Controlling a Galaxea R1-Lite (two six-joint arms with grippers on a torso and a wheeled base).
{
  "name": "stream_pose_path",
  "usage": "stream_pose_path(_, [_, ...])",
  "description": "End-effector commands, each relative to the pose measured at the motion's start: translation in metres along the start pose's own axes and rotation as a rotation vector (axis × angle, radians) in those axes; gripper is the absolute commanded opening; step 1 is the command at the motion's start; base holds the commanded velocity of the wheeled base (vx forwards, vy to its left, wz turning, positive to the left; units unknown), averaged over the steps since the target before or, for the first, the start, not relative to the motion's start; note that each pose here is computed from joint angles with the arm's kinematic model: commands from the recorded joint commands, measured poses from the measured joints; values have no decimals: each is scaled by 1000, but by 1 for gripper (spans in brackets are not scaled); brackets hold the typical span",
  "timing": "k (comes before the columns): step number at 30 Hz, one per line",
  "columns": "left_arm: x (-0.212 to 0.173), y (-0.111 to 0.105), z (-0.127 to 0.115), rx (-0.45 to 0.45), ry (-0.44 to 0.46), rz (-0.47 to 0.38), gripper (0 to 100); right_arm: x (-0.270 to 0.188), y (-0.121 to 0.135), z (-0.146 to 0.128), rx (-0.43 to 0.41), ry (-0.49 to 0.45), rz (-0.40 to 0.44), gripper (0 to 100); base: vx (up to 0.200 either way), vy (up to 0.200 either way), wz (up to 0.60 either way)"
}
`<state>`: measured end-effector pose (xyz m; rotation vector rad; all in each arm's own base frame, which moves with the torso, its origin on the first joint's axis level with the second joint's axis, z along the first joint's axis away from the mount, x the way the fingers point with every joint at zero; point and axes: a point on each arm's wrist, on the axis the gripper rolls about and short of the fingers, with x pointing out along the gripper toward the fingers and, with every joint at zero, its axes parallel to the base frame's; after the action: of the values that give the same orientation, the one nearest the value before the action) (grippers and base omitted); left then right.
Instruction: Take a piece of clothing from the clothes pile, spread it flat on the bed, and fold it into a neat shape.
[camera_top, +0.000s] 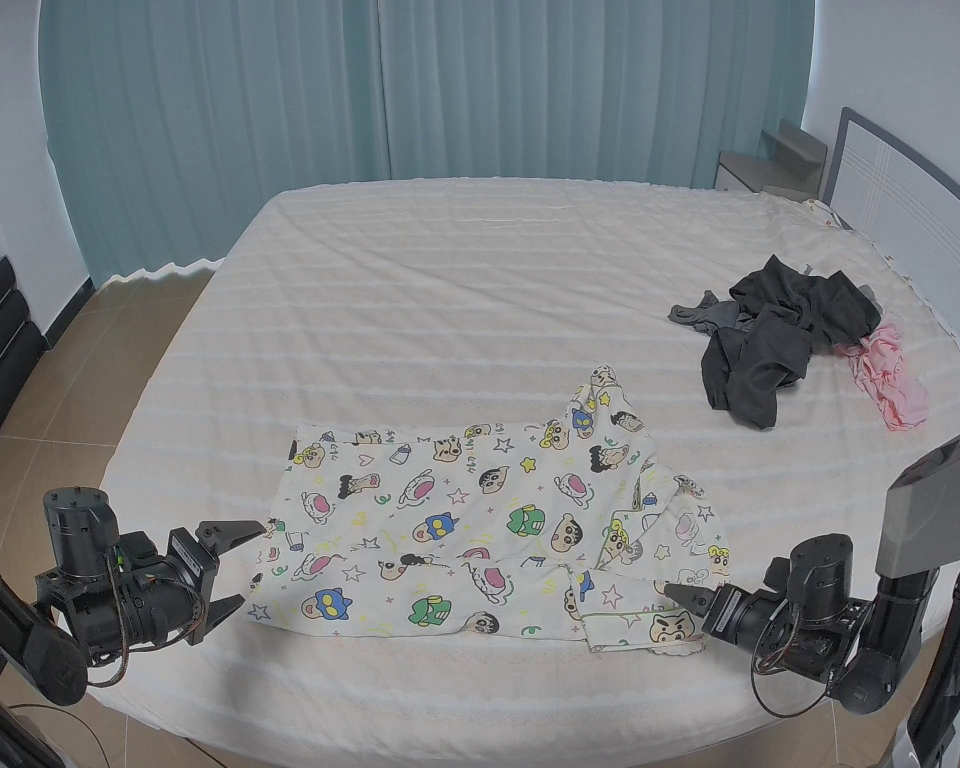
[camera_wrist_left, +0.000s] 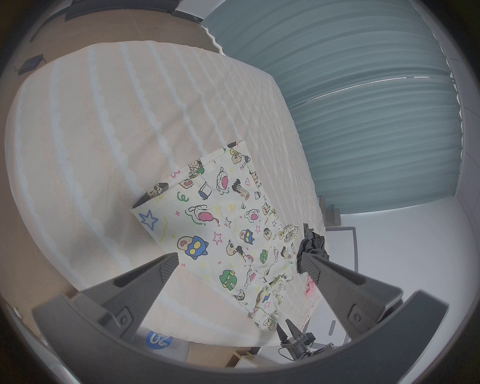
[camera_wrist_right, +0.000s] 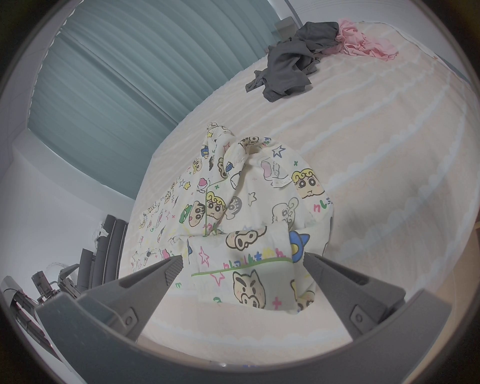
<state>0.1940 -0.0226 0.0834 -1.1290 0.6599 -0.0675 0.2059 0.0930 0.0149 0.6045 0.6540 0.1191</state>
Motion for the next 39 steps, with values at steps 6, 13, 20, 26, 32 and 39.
stream_pose_path(6, [2, 0, -2, -9, 12, 1, 100, 12, -19, -20, -4, 73, -71, 100, 0, 0, 0])
stream_pose_path(13, [3, -1, -1, -9, 10, 0, 100, 10, -16, -16, -3, 34, -73, 0, 0, 0, 0])
stream_pose_path(20, [2, -1, -1, -8, 10, -1, 100, 8, -13, -15, -6, 21, -62, 0, 0, 0, 0])
stream_pose_path(26, [3, -1, -1, -9, 10, 0, 100, 0, -5, -18, -24, 30, -26, 0, 0, 0, 0])
stream_pose_path(32, [3, 0, -1, -9, 10, 4, 100, -2, -1, -20, -24, 36, -10, 0, 0, 0, 0])
stream_pose_path(39, [3, 0, -1, -9, 10, 4, 100, -3, 1, -21, 8, 38, -1, 0, 0, 0, 0])
